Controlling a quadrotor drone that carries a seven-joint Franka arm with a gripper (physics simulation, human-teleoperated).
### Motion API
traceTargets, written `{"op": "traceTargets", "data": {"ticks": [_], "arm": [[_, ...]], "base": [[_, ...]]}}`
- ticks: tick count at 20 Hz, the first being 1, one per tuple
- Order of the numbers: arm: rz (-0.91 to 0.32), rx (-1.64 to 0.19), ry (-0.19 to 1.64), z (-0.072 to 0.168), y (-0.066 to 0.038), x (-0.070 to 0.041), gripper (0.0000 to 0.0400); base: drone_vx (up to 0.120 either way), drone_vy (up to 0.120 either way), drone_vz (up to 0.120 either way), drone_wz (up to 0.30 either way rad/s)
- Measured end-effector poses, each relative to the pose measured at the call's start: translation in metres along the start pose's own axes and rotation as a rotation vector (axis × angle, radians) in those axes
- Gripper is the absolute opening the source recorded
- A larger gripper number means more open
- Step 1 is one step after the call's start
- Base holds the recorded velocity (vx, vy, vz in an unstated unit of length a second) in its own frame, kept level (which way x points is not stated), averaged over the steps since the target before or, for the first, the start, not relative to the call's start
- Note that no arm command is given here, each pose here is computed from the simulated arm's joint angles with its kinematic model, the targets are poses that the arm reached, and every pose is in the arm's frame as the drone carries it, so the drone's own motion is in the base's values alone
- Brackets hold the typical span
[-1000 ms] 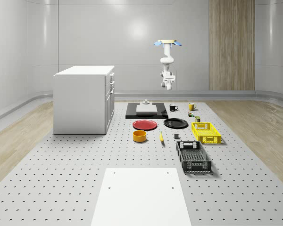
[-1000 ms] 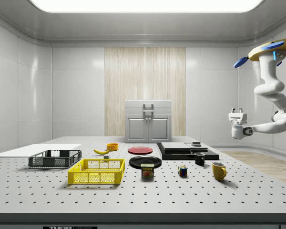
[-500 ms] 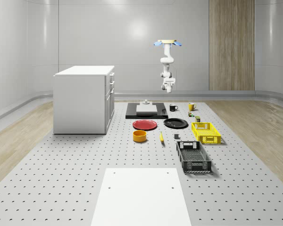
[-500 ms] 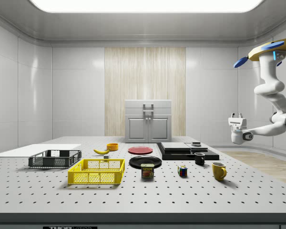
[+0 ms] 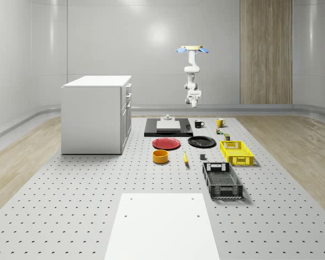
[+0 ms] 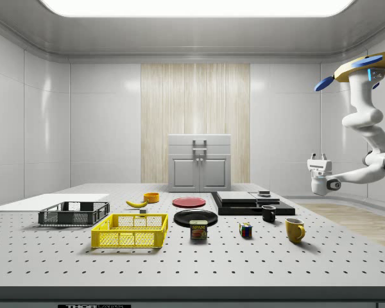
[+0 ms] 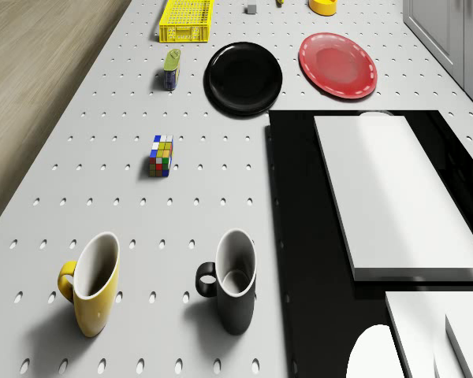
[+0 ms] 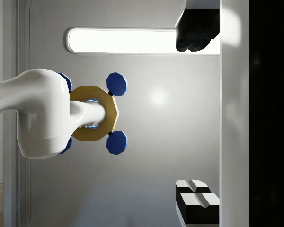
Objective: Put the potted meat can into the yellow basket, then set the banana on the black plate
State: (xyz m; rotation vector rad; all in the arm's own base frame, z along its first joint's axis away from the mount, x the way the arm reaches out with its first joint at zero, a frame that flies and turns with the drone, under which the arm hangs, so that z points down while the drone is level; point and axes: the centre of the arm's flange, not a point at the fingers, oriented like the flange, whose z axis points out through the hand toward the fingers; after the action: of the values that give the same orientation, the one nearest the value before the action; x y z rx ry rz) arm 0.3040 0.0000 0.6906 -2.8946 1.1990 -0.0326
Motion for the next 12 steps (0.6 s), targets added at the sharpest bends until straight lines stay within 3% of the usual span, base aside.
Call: {"op": "traceTargets", "data": {"ticks": [4,12], "arm": [[0.000,0.002,0.002,-0.0005,0.0001,-0.0002,0.0400],[0.000,0.005,0.008,-0.0007,0.0004,-0.0007,0.0400]], "base": [[0.020,0.020,0.000,0.000],[0.120,0.120,0.000,0.000]]}}
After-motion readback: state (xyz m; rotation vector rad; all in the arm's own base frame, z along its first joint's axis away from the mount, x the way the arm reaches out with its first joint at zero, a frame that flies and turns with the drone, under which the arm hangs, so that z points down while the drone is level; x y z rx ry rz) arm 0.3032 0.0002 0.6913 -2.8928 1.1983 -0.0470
